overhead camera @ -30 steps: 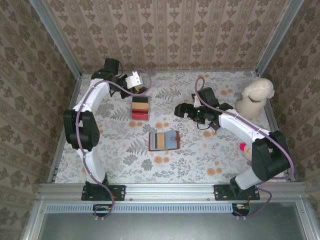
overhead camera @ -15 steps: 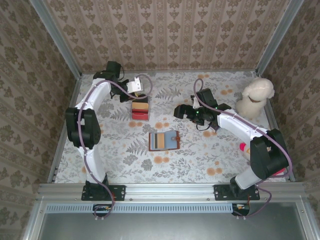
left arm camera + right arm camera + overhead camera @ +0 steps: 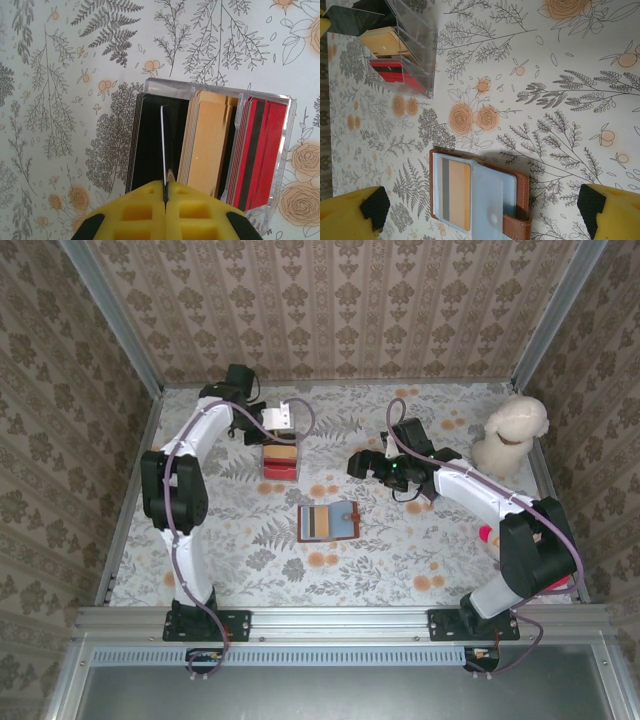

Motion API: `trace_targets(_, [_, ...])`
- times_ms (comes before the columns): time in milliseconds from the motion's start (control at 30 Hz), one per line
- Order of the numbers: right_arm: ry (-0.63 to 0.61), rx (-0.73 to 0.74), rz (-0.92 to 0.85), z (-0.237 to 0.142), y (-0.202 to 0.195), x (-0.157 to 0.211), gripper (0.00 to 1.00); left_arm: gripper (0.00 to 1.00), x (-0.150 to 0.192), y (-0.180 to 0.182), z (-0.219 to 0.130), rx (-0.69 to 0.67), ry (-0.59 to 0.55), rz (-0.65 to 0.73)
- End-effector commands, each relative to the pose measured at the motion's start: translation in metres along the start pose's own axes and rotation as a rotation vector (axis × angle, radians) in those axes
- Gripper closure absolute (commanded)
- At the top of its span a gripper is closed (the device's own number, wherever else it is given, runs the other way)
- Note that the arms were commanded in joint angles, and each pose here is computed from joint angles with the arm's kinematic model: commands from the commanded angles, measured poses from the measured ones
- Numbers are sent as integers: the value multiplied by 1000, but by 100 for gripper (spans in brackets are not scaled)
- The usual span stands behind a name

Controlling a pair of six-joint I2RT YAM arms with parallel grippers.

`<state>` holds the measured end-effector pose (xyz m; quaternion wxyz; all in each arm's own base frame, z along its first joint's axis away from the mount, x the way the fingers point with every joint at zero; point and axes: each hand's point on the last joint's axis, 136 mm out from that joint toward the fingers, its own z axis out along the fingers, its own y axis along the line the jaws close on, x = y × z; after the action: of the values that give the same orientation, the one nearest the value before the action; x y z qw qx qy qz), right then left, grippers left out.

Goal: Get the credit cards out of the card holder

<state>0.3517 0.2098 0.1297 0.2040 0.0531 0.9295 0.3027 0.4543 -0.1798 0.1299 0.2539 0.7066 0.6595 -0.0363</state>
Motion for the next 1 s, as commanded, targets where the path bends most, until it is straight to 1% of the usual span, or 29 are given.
trace_targets(0, [26, -5, 6, 6, -1, 8, 0, 100, 11, -3, 17, 32, 76, 54])
trace_targets(267, [30, 3, 4, 5, -5, 12, 0, 100, 1, 0, 19, 16, 117, 133])
trace_targets(500, [30, 2, 1, 4, -5, 12, 0, 100, 7, -1, 22, 25, 128, 114])
trace_targets(633, [34, 0, 5, 5, -5, 13, 0, 90, 5, 5, 20, -1, 123, 99])
trace_targets(800, [30, 0, 10, 4, -4, 12, 0, 79, 5, 21, 19, -72, 155, 77])
trace_targets(900, [32, 2, 15, 4, -5, 12, 0, 72, 0, 25, 15, -92, 139, 60])
trace_targets(967, [32, 0, 15, 3, -5, 13, 0, 71, -2, 27, 13, -104, 133, 47])
